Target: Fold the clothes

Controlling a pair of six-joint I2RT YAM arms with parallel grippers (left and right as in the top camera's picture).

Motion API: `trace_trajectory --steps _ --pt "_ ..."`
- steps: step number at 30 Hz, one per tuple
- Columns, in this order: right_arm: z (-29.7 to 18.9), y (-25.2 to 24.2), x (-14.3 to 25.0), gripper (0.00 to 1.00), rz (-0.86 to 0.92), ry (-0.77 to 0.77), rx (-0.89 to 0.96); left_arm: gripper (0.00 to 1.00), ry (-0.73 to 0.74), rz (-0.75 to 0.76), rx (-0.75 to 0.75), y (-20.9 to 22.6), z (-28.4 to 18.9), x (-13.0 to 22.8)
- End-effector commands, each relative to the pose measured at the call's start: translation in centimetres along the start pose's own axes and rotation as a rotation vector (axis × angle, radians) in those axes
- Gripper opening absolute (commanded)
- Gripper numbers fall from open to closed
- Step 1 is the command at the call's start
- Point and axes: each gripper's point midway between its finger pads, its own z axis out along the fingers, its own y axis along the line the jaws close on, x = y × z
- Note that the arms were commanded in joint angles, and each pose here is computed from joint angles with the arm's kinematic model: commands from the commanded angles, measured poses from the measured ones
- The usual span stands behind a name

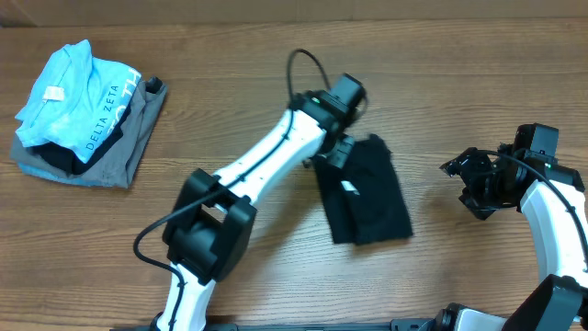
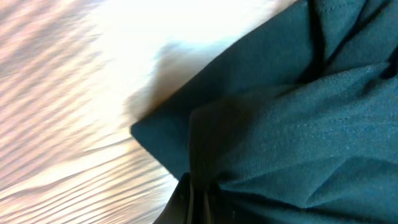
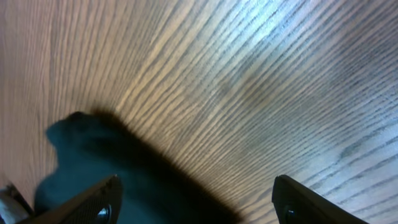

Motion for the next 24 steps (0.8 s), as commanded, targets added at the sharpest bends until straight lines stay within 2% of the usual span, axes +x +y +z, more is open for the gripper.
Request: trace_trajectory --steps 1,3,6,9,10,11,12,14,18,21,24 --pt "-0.6 0.1 -0.1 0.81 -0.029 -0.012 0.004 0.04 -0.032 -0.079 -0.068 3.6 -2.4 -0.8" --pt "-0.5 -0.2 0.4 0.81 -0.028 0.007 0.015 0.07 0.0 -0.086 -0.103 4.8 -2.4 0.0" --pt "-0.5 -0.5 1.0 0.81 -0.042 0.031 0.025 0.15 0.033 -0.091 -0.184 6.5 -2.6 0.9" --pt "-0.4 -0.1 2.1 0.8 -0.099 0.08 0.0 0.17 0.055 -0.116 -0.26 8.2 -3.0 1.6" --pt "-0.3 0.4 2.7 0.8 -0.13 0.101 -0.029 0.13 0.063 -0.129 -0.275 8.6 -3.1 1.9" --pt "-0.3 1.2 3.3 0.8 -0.173 0.128 -0.069 0.04 0.072 -0.14 -0.283 8.9 -3.1 2.1" --pt "-0.3 2.2 4.2 0.78 -0.217 0.16 -0.12 0.04 0.081 -0.149 -0.284 9.2 -3.2 2.3" --pt "-0.4 4.4 7.5 0.69 -0.298 0.277 -0.231 0.04 0.103 -0.173 -0.284 9.8 -3.3 2.8" --pt "0.7 4.5 12.6 0.69 -0.298 0.427 -0.185 0.04 0.131 -0.19 -0.291 10.5 -3.4 3.5" --pt "1.5 5.2 16.6 0.59 -0.302 0.533 -0.204 0.04 0.152 -0.193 -0.292 10.6 -3.5 4.0" --pt "2.2 6.7 20.0 0.55 -0.313 0.619 -0.268 0.04 0.159 -0.192 -0.289 10.6 -3.5 4.1"
